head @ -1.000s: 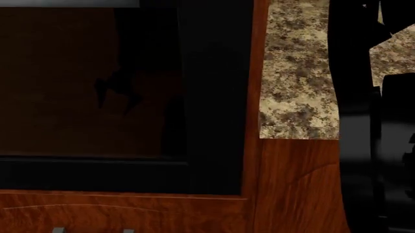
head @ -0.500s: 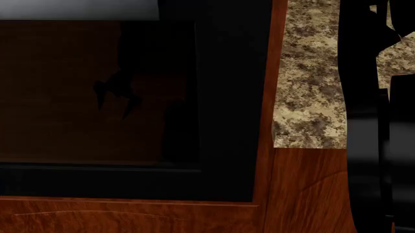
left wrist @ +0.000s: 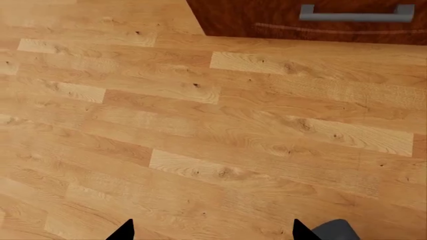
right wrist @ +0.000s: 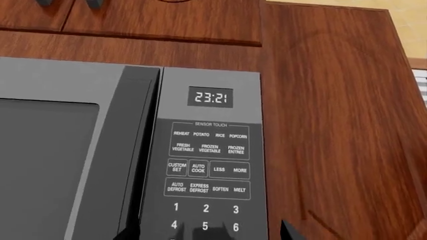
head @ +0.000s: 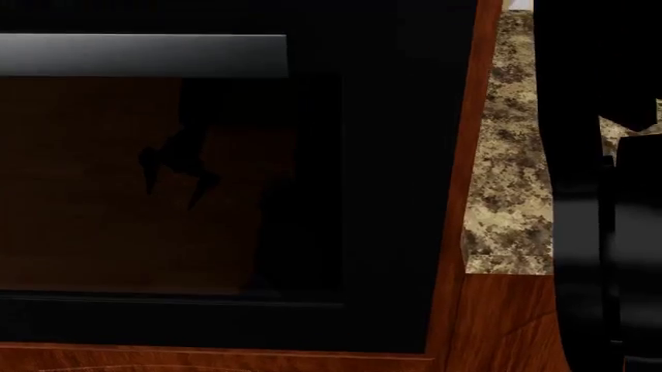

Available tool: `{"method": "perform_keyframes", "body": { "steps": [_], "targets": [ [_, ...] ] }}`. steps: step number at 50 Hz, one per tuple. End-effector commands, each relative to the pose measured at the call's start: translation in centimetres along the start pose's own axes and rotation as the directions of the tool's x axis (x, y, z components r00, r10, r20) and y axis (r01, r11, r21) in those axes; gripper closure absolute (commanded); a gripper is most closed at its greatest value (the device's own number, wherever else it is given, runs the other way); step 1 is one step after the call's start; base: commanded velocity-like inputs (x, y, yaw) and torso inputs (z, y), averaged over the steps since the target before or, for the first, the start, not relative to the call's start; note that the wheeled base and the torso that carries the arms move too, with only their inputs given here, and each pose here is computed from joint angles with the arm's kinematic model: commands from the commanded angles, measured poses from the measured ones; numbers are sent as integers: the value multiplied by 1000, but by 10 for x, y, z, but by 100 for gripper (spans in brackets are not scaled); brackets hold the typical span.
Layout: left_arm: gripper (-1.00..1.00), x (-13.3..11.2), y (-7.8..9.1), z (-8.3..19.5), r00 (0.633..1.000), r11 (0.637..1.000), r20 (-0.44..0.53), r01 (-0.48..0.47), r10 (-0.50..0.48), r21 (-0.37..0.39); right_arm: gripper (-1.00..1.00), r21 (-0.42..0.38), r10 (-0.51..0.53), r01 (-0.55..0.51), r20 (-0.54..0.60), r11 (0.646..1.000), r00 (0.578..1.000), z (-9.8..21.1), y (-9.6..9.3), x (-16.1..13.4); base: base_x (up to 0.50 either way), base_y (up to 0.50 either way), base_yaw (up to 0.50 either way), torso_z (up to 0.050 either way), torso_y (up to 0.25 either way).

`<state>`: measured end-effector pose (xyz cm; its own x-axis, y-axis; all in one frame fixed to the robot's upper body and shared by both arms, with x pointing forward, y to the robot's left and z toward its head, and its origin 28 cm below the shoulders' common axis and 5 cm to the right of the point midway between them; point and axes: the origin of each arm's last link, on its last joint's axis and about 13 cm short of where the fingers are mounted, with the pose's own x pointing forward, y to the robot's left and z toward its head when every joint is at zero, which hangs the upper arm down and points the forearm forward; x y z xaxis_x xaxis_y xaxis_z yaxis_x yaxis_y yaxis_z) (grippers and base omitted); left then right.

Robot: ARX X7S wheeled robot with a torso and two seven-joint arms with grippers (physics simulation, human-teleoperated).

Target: Press the stop button on the microwave

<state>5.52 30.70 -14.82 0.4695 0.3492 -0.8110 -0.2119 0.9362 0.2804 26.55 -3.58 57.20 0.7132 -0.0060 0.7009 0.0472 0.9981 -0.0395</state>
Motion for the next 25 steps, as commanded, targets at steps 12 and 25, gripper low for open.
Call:
{"method": "perform_keyframes", "body": {
  "steps": [12,25],
  "targets": [
    [-100,0,0,-1,1000,1000,-3,1,-1,0,-100,-2,-10,10,-22,1000,1000,-8,-3,1,0,0,0,50,0],
    [-100,0,0,-1,1000,1000,-3,1,-1,0,-100,-18,-19,19,-5,1000,1000,-12,-4,1,153,0,0,5,0]
  ]
}}
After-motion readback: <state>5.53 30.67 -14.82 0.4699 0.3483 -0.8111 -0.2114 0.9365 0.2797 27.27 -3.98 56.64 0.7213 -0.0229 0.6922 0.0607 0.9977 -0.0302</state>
